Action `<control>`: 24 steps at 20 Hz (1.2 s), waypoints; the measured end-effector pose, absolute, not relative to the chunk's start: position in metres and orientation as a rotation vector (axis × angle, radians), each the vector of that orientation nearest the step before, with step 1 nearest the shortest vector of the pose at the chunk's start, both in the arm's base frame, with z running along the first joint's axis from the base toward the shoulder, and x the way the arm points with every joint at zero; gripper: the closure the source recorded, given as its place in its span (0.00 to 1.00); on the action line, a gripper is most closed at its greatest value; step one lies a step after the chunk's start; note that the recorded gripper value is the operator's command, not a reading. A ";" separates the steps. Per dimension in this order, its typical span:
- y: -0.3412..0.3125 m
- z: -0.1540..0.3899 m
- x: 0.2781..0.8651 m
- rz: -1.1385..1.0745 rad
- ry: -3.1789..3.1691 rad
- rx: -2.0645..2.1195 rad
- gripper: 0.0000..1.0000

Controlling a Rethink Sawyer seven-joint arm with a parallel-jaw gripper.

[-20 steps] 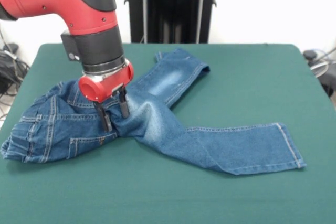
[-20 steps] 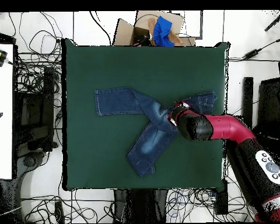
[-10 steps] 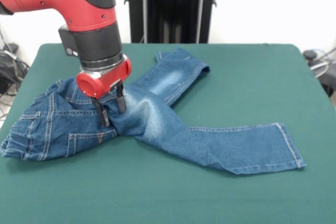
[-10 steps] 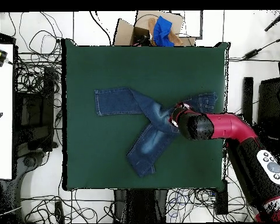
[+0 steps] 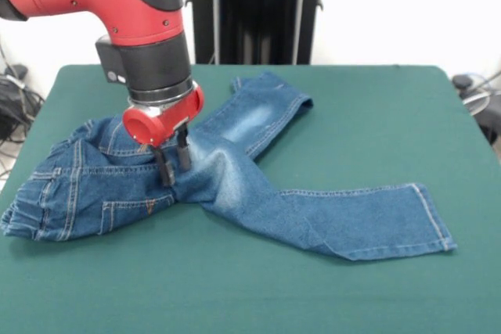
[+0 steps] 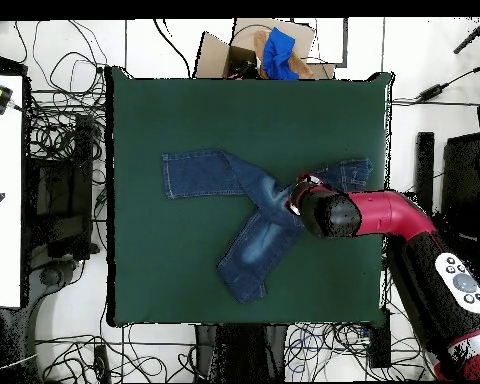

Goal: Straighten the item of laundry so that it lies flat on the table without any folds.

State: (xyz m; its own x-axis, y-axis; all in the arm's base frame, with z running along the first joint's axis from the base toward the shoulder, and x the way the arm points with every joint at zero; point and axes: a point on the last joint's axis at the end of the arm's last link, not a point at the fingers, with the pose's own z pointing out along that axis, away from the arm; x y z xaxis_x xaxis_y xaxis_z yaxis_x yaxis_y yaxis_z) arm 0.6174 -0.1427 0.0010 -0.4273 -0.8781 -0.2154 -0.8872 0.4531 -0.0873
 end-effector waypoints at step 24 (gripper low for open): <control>-0.142 0.009 0.614 0.042 2.471 -1.551 1.00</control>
